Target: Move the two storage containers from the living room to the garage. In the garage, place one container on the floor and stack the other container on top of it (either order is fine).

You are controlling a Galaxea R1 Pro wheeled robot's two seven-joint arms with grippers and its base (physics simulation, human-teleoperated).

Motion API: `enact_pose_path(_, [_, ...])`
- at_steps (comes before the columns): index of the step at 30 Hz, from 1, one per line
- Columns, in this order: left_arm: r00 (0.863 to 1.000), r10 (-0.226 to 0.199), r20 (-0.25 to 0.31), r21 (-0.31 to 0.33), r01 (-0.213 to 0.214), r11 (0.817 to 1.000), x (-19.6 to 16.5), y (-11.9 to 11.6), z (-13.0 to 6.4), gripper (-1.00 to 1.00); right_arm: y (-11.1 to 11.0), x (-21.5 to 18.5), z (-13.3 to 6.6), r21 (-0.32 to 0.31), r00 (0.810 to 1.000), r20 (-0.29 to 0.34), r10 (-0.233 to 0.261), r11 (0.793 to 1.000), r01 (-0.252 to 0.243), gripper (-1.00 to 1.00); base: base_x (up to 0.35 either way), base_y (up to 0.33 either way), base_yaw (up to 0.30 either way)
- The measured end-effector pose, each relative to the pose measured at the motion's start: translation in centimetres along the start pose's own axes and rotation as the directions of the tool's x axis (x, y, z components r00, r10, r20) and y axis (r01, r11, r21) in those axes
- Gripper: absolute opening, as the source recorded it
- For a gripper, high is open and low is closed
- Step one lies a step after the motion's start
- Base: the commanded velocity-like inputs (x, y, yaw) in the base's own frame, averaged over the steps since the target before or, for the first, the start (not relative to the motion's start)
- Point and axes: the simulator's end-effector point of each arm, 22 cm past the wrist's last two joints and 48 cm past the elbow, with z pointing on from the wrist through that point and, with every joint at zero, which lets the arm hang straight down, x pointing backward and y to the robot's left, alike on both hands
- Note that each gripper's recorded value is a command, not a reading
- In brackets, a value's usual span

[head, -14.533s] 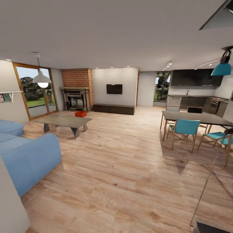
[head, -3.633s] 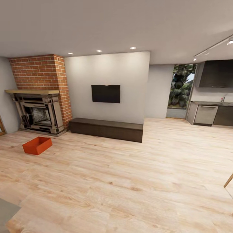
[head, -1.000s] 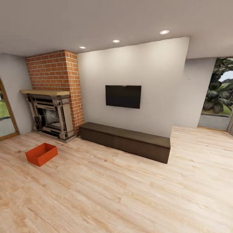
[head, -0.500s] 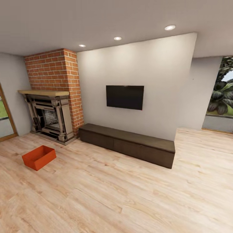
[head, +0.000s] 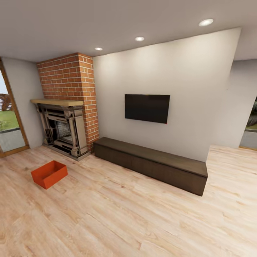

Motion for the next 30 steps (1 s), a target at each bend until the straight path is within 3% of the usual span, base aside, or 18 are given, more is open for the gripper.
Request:
enact_pose_path(23, [1.000,-0.001,0.000,0.000,0.001,1.000,0.00,0.02,0.00,1.00,-0.01,0.02,0.00,0.000,1.000,-0.001,0.000,1.000,0.000,1.00,0.323,0.000,0.280])
enact_pose_path(30, [1.000,0.000,0.000,0.000,0.000,1.000,-0.01,0.02,0.00,1.00,-0.02,0.08,0.00,0.000,1.000,-0.002,0.000,1.000,0.000,1.00,0.323,0.000,0.081])
